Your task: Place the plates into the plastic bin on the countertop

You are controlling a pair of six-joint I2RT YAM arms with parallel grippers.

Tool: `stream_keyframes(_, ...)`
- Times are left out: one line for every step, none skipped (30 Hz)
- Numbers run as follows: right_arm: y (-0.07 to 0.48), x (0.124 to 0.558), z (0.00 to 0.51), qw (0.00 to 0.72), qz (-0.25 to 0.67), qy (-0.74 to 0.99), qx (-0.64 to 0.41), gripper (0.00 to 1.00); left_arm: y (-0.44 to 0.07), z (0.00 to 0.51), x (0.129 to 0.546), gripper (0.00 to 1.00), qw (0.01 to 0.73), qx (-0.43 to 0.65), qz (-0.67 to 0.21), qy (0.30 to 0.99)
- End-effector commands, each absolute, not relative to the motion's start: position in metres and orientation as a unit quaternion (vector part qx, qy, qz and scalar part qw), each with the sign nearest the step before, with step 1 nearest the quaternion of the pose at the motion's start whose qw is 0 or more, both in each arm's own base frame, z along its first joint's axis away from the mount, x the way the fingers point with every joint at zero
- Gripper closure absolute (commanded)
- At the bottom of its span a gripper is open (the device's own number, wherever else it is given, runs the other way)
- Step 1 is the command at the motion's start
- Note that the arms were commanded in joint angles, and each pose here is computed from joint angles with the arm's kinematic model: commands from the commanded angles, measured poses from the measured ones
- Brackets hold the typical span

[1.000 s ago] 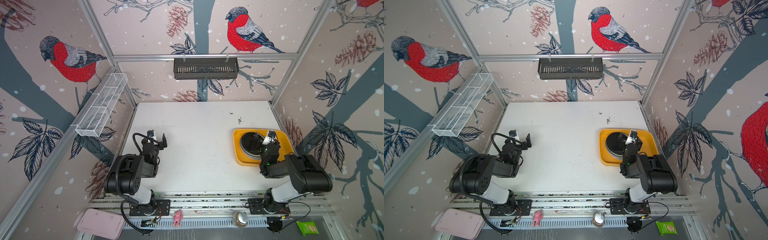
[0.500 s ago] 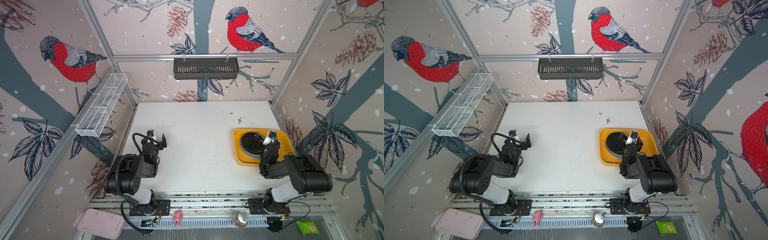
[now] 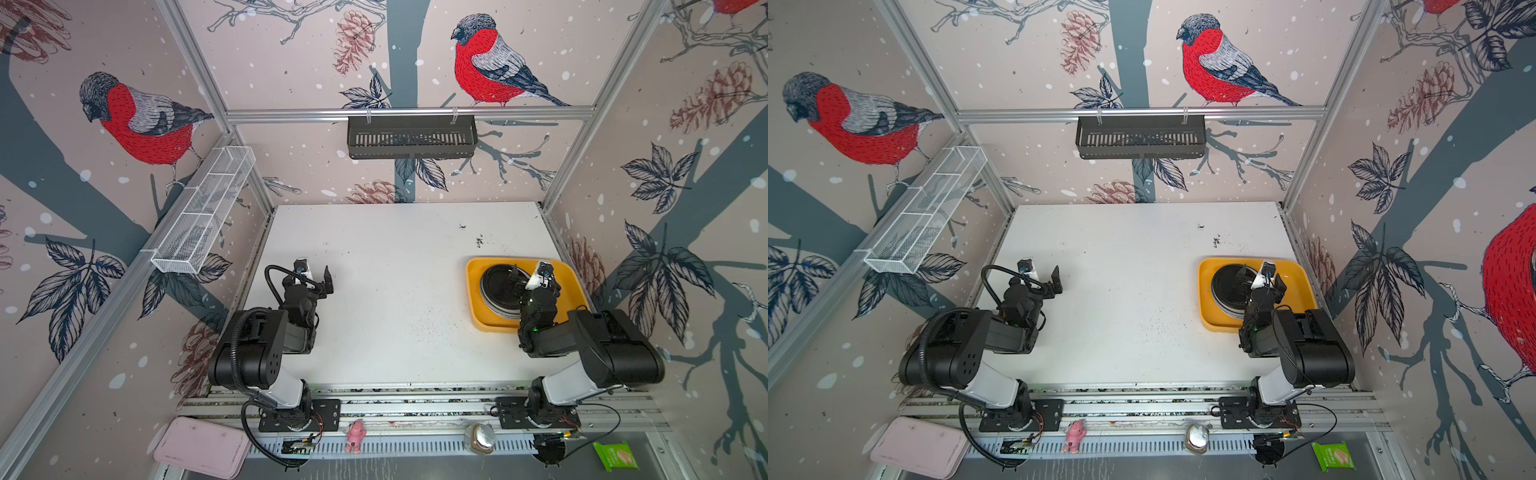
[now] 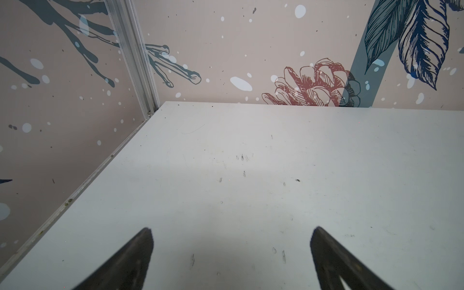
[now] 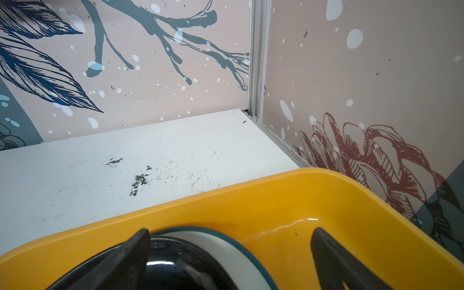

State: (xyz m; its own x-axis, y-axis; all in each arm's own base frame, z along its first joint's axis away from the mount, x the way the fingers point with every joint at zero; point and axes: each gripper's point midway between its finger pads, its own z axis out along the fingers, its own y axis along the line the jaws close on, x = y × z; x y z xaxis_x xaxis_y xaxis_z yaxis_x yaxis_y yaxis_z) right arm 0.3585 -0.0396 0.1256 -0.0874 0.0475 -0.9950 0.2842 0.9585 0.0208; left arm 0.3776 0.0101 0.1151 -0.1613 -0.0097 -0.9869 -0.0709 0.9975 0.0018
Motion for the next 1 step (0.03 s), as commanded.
stream_keyframes(-0.0407, 0.3588, 0.1346, 0.679, -0.089, 0.719, 0.119, 0.00, 0.0087, 0.1294, 0.3771, 0.02, 0.670, -0.018, 0.025, 0.742)
